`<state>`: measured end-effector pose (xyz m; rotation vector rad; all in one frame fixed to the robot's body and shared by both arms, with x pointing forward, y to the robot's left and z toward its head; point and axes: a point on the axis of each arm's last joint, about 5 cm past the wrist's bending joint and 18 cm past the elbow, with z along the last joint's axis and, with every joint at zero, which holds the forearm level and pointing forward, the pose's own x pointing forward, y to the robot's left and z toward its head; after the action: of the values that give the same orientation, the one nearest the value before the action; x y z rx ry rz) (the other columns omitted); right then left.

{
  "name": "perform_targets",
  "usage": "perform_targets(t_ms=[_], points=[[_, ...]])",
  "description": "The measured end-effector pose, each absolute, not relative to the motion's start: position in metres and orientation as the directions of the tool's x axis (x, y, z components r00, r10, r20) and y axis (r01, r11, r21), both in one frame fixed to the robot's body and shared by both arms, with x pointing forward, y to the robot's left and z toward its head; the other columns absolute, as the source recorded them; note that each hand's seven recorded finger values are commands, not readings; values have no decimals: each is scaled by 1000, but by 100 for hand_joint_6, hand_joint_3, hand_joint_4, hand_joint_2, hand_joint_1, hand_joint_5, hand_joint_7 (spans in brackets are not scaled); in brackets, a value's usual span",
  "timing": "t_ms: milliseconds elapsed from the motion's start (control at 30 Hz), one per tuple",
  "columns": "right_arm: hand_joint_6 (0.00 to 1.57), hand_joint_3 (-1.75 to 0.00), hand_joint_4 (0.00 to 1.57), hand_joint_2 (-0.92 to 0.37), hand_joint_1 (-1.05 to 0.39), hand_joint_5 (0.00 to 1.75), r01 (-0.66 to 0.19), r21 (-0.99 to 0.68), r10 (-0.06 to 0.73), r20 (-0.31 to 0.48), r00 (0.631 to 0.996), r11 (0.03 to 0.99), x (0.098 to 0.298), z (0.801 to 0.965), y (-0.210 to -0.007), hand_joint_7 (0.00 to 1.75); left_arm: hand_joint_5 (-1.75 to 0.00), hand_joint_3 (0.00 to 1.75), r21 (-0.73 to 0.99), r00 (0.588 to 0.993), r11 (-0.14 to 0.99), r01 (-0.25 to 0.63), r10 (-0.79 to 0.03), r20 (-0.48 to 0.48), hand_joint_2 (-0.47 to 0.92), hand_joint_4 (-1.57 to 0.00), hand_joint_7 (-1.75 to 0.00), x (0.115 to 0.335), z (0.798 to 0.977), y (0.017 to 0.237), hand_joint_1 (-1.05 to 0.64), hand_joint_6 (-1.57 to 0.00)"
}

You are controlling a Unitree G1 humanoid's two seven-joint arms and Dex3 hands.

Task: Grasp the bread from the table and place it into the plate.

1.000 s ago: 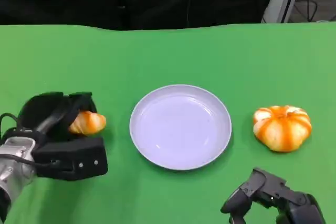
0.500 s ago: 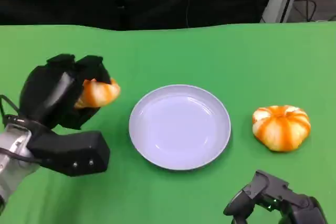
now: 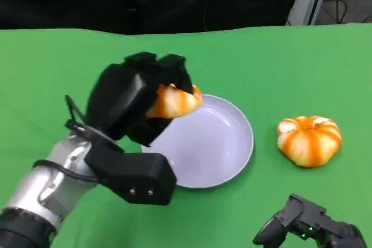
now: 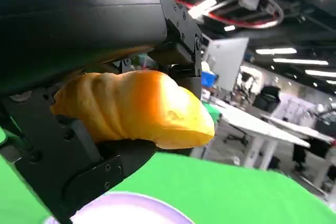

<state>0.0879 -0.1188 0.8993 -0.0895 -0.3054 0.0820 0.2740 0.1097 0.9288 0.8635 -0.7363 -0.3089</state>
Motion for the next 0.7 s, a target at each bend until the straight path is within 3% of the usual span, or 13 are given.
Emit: perform_targets(t_ms=[167,267,300,333,367,433,500,700], points=[[78,-127,71,-37,-10,158,-67,-99,95,303,948,993,88,900,-119,131,-175,143,792,717,610,24,-562,412,30,-93,-167,276,923,95,-17,-74],[77,-127,71,-38,-10,159,-67,-100,95,306,947,993,88,899,-120,132,-158,98,819,734,568,81,-590,337,50,-75,-102,278,921,88,-21,-77],[77,-127,71,-37,-10,159,-67,-100,95,308,946,993,88,899,-120,132,-121,70,829,741,549,104,-599,304,62,-63,-63,280,921,87,-24,-68],[77,-127,71,-37,-10,159,-68,-100,96,311,946,993,89,899,-120,132,-102,51,841,745,526,126,-610,270,72,-59,-40,281,922,86,-27,-68],[77,-125,70,-37,-11,159,-69,-100,98,312,945,993,90,899,-119,132,-76,33,854,749,500,145,-619,236,83,-33,-19,283,923,85,-38,-50],[77,-124,70,-38,-12,159,-72,-98,99,313,944,993,92,898,-118,133,-62,23,891,757,418,177,-636,149,90,-21,-8,287,927,84,-44,-41],[77,-124,69,-39,-11,159,-72,-96,99,311,945,993,92,897,-118,132,-34,23,917,766,343,204,-639,69,92,-4,-3,289,929,84,-64,-20],[76,-125,68,-39,-12,161,-64,-90,89,311,946,994,93,897,-116,133,-6,30,938,779,189,290,-616,-117,92,0,-1,293,938,90,-87,-3]])
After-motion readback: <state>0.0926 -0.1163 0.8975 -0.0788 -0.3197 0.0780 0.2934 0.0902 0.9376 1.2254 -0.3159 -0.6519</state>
